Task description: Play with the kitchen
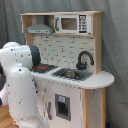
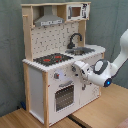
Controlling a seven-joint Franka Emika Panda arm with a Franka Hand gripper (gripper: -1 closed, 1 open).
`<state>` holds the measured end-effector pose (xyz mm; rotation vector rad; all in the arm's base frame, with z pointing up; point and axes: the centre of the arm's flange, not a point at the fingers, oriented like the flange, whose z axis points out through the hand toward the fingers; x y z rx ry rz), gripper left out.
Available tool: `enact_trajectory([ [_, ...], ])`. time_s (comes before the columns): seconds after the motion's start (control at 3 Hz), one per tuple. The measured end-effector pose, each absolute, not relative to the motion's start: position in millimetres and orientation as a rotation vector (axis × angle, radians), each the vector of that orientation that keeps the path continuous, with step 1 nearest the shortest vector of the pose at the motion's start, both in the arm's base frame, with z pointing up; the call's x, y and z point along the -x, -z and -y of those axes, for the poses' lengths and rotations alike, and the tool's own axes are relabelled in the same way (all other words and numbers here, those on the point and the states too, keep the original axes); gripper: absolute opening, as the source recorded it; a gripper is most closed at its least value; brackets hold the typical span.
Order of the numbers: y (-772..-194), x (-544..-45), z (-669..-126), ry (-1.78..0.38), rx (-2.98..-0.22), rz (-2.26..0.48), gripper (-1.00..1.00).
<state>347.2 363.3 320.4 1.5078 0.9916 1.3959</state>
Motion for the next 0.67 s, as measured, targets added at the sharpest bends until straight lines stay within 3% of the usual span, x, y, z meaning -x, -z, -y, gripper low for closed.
enact_trajectory([
  [0.67, -325, -328, -386, -1.334, -1.322, -1.080, 1.00],
])
